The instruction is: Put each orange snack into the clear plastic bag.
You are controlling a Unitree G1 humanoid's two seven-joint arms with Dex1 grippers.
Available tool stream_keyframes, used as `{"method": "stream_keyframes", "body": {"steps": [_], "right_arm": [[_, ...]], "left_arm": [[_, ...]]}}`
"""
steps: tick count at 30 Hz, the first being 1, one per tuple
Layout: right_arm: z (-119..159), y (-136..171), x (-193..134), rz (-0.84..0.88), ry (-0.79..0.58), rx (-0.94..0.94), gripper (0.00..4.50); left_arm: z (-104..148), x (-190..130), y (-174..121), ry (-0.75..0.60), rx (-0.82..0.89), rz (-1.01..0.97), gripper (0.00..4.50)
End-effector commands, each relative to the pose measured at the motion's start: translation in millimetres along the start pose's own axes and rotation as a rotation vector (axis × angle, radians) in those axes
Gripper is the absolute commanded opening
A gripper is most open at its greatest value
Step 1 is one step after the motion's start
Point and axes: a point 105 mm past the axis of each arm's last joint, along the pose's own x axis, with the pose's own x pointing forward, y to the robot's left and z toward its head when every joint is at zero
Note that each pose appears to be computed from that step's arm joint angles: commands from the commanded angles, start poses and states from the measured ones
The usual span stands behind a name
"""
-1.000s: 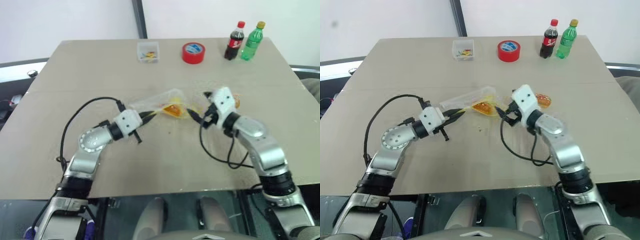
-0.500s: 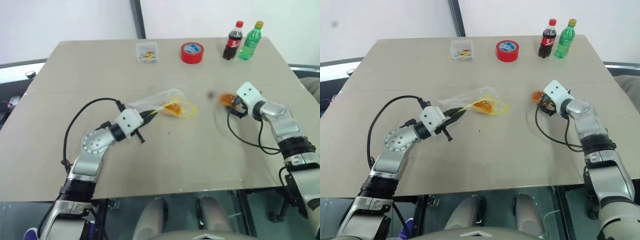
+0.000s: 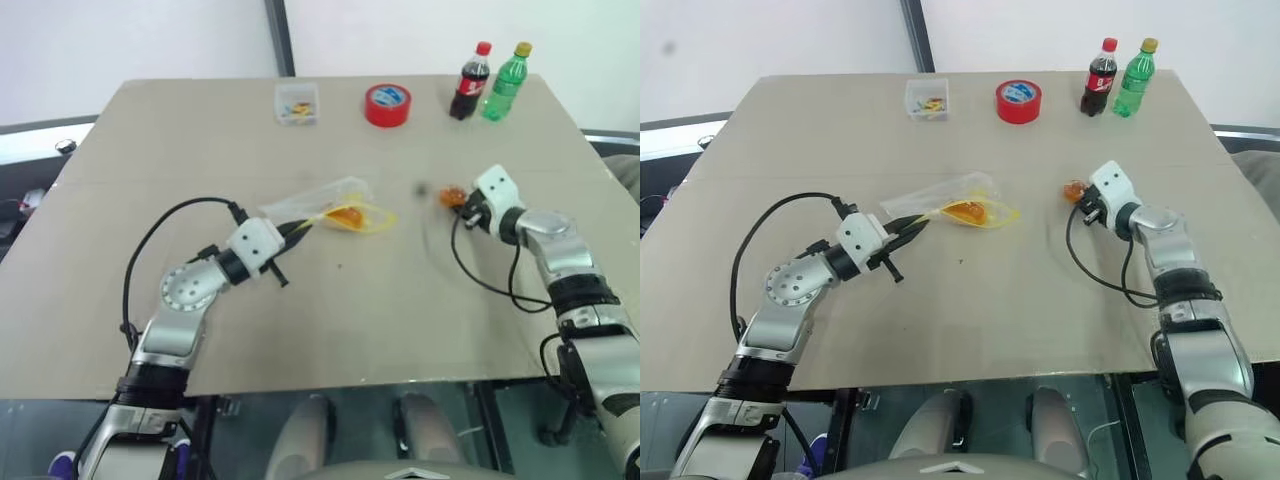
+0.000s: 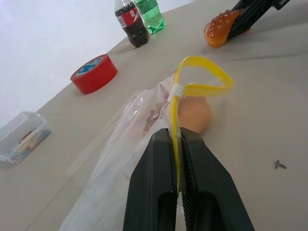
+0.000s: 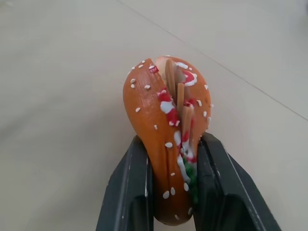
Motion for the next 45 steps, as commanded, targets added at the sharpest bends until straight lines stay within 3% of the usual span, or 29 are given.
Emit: {"method": "stream_keyframes", "body": {"steps": [1,5,10,19,24,28,34,39,40,44,45], "right_arm": [[50,44,-15,0.106,-0.16,-0.026,0.91],[68,97,-24,0.182,-0.194,-0.01,0.91],[77,127,-18,0.198,-0.188,-0.002,0.91],[74,153,13,0.228,-0.134,-0.086,0.91],[83,160,29,0.222,-0.162,-0.065,0.91],[93,162,37,0.211,-0.23,-0.072,0.91],[99,199,45,0.322,-0.366,-0.318,0.91],[94,202,53,0.334,-0.375,-0.451,0.91],[95,197,54,0.306,-0.378,-0.452,1.53],[91,174,47,0.206,-0.368,-0.457,3.33],[89,167,41,0.196,-0.362,-0.45,3.33]], "left_arm": [[14,-1,10,-0.038,0.03,0.036,0.0],[16,0,9,-0.045,0.033,0.033,0.0],[21,1,8,-0.055,0.048,0.008,0.0],[26,-3,-5,-0.067,0.075,-0.07,0.0],[17,-14,-31,-0.029,0.112,-0.207,0.0],[8,-21,-31,0.011,0.102,-0.238,0.0],[5,-20,-18,0.021,0.099,-0.206,0.0],[5,-18,-14,0.014,0.074,-0.165,0.0],[6,-18,-14,0.011,0.066,-0.155,0.0],[7,-17,-12,-0.001,0.008,-0.103,0.0],[7,-17,-11,-0.004,-0.021,-0.079,0.0]]}}
